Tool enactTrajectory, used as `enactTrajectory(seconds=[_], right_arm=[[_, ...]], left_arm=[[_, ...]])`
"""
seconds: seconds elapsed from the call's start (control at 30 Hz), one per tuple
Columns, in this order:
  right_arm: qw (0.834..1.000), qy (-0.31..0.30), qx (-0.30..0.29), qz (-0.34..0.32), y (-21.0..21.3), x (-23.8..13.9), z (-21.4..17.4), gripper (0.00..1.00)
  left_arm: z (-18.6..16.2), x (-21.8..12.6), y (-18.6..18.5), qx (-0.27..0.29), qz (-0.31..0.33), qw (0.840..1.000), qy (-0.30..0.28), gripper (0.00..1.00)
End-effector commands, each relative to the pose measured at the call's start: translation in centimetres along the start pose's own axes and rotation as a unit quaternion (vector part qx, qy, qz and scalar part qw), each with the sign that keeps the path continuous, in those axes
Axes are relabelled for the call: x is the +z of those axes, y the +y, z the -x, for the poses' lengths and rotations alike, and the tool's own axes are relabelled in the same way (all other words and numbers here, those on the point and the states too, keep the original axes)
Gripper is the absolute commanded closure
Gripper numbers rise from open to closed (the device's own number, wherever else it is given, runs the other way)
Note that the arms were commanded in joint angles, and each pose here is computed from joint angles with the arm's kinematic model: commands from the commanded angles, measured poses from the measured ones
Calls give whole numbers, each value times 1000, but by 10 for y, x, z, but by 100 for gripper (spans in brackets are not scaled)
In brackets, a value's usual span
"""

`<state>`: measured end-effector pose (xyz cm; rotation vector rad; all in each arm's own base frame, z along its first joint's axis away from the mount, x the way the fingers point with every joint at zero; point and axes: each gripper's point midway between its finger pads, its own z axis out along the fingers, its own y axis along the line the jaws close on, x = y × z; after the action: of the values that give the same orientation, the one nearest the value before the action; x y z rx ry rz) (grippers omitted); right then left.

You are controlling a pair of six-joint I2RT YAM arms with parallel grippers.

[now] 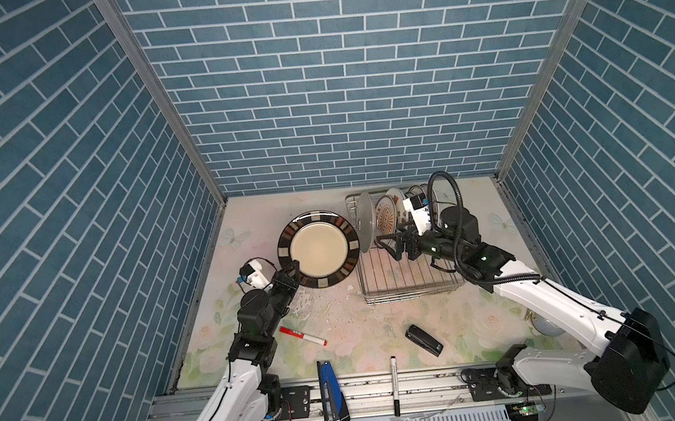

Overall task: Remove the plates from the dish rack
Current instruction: 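Lower the dark plate with the left gripper while the right releases it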

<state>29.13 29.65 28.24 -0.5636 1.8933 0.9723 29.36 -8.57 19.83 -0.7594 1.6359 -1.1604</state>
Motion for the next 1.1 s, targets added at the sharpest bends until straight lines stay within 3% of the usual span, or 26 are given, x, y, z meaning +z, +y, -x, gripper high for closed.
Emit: enactTrajectory(seconds=[0.0, 0.43, 0.57, 0.93, 1.07], right_arm=[[999, 2, -38, 4, 10, 10, 12, 1], [997, 40, -70, 14, 37, 67, 4, 2], [995, 60, -75, 18, 41, 90, -3, 3], [990, 108, -84, 34, 55, 149, -26, 1], [983, 154, -68, 70, 62, 172, -46, 2]], left_arm=[[23, -7, -34, -10, -71, 997, -33, 100], [48, 6, 14, -30, -5, 997, -75, 100], [61, 8, 38, -18, 62, 993, -100, 100], [84, 25, 73, -39, 93, 988, -120, 100], [84, 29, 84, -37, 113, 986, -117, 100]])
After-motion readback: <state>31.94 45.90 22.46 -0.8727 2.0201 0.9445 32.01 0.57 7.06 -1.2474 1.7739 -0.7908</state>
